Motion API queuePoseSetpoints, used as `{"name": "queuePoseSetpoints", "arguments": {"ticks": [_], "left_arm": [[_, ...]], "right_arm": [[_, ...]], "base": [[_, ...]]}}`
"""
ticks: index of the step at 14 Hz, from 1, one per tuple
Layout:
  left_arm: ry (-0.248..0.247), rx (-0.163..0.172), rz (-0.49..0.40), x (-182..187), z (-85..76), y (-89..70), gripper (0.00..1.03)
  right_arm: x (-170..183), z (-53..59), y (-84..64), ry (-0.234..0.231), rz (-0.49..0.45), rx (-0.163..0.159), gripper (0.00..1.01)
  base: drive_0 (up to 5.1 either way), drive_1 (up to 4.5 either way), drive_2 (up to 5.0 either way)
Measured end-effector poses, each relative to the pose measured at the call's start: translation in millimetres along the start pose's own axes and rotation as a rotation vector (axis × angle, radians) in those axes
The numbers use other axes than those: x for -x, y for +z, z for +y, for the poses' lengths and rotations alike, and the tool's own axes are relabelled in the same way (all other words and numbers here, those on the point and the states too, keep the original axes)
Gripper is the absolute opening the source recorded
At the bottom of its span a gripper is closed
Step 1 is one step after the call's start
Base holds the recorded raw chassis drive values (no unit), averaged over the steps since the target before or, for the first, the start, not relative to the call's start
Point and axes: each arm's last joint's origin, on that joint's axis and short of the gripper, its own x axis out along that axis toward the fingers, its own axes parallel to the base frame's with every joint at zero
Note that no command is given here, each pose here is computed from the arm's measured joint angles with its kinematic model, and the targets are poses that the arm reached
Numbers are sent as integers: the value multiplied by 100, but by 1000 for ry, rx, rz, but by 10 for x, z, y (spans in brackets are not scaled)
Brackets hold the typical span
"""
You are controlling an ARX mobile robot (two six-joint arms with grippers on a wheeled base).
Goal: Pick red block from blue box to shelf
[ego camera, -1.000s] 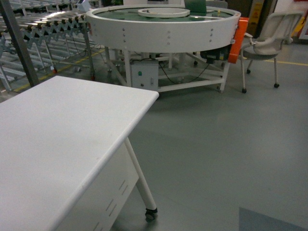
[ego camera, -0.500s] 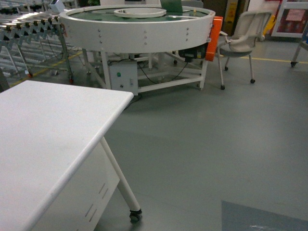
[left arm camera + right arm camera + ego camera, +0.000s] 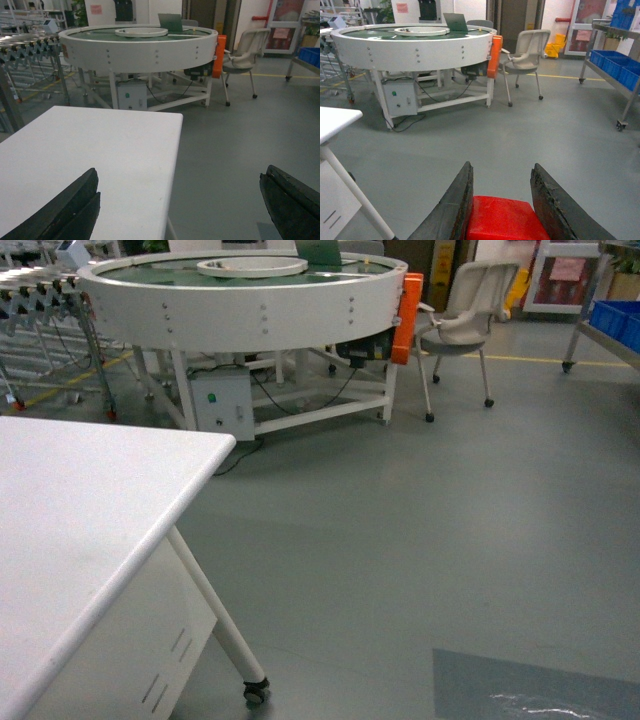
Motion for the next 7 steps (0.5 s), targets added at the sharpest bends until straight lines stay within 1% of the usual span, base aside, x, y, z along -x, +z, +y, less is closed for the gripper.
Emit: {"name": "queuePoseSetpoints", "arguments": {"ticks": [7], "left_arm": [[0, 0, 0, 0, 0, 0, 98]], "right_arm": [[0, 0, 0, 0, 0, 0, 28]], "base": [[-154, -154, -154]]}}
